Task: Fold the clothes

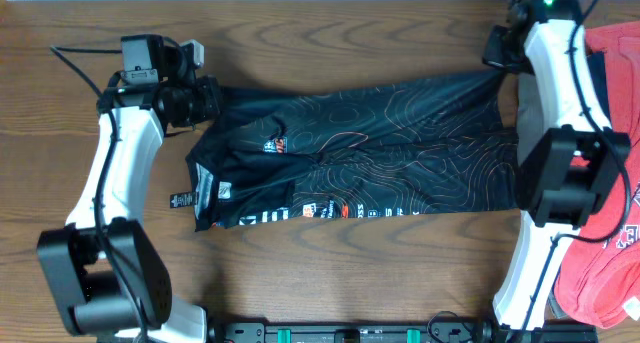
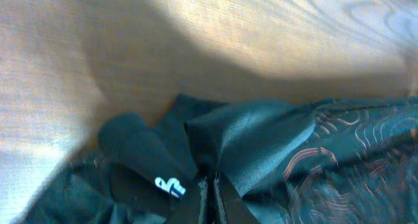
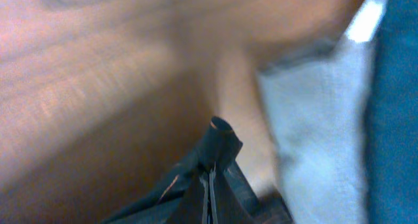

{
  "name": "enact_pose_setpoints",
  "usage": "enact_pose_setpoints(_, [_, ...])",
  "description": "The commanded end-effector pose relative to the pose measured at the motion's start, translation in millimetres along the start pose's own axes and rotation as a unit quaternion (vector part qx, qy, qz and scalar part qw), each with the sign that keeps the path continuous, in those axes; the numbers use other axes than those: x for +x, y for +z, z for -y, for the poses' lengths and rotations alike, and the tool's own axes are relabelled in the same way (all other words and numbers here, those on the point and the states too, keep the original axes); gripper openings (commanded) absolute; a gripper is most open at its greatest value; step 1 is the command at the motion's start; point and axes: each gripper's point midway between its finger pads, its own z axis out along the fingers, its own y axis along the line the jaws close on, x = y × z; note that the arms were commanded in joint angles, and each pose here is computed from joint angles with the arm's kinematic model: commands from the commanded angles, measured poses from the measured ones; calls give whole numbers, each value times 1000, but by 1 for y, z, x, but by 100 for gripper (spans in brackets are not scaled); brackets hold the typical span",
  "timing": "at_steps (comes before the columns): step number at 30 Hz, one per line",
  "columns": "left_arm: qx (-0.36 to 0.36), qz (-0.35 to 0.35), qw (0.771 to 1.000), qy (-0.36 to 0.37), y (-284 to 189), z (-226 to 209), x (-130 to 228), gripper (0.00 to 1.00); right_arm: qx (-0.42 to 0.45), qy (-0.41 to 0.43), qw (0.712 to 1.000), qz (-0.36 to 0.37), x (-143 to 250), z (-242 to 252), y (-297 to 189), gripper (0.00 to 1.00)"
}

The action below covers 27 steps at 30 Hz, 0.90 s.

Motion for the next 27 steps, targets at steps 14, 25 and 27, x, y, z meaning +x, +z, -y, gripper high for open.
enact_pose_setpoints(14, [-3,-93,995,-45,-64,26,68,6,141,-10,979,-149,65,95,-24,1])
enact_pose_setpoints(25, [-34,-173,981,-85,-55,6,120,6,157,-49,960,-227,97,107,-41,1])
enact_pose_setpoints(27, [-53,-189,977,-88,-56,-1,129,6,154,-56,959,-233,100,106,-41,1])
